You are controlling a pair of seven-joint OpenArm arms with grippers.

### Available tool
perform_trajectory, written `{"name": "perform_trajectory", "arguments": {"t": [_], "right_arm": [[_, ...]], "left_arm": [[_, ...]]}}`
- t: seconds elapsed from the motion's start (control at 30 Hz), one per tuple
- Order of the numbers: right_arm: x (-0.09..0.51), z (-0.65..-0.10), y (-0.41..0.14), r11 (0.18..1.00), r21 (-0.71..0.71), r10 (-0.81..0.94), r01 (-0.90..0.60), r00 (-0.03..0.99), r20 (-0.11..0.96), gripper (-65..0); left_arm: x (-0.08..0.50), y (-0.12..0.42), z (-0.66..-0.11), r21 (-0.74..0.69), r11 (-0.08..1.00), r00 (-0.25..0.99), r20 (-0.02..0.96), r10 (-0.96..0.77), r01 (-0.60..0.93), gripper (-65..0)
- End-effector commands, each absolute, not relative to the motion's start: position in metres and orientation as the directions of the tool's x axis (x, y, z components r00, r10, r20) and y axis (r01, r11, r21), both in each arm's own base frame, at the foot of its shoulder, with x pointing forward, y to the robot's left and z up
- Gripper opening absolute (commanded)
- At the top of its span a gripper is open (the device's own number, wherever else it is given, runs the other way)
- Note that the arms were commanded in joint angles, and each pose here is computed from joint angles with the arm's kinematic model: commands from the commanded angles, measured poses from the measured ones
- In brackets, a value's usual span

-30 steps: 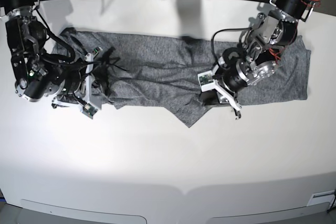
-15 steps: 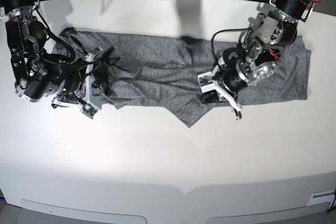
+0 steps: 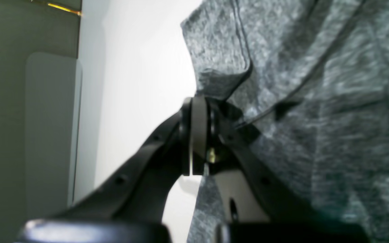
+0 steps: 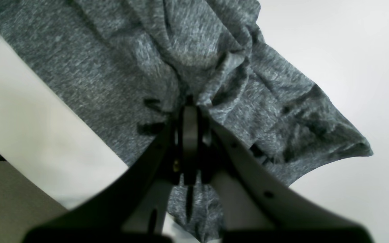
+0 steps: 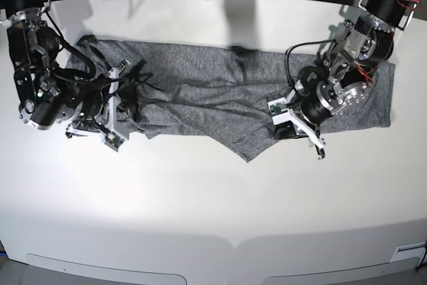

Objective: Fold the T-shirt properly
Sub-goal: 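Drag the held fabric with the left gripper toward the shirt's end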

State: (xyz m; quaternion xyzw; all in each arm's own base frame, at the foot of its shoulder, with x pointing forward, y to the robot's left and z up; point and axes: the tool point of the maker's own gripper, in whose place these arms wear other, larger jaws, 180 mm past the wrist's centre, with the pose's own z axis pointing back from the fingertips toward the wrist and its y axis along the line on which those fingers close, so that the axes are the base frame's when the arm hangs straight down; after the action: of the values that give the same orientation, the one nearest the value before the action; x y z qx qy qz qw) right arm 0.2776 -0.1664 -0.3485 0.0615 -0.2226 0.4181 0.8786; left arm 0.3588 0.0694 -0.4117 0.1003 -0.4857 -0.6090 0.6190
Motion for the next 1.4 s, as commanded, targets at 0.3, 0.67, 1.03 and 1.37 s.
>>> {"name": "perform_trajectory", "arguments": {"t": [0.3, 0.67, 1.03, 1.37], "right_arm": [[0.287, -0.337, -0.167, 0.641, -0.104, 0.704, -0.761, 0.529, 0.474, -65.0], [0.284, -0.335, -0.159, 0.638, -0.065, 0.686, -0.767, 0.528, 0.5, -65.0], [0.283, -0.33, -0.158, 0.624, -0.084, 0.704, -0.777, 0.512, 0.491, -65.0], [0.269, -0.34, -0.175, 0.623, -0.084, 0.744, -0.778, 0.555, 0.372, -65.0]], "left_arm": [[0.369, 0.123, -0.367, 0.764, 0.291, -0.096, 0.417, -0.904, 0.576, -65.0], [0.333, 0.197, -0.335, 0.809, 0.293, 0.119, 0.271, -0.955, 0.51, -65.0], [0.299, 0.222, -0.36, 0.787, 0.276, 0.218, 0.183, -0.959, 0.552, -65.0], [0.308, 0.203, -0.35, 0.804, 0.352, 0.19, 0.296, -0.936, 0.479, -65.0]]}}
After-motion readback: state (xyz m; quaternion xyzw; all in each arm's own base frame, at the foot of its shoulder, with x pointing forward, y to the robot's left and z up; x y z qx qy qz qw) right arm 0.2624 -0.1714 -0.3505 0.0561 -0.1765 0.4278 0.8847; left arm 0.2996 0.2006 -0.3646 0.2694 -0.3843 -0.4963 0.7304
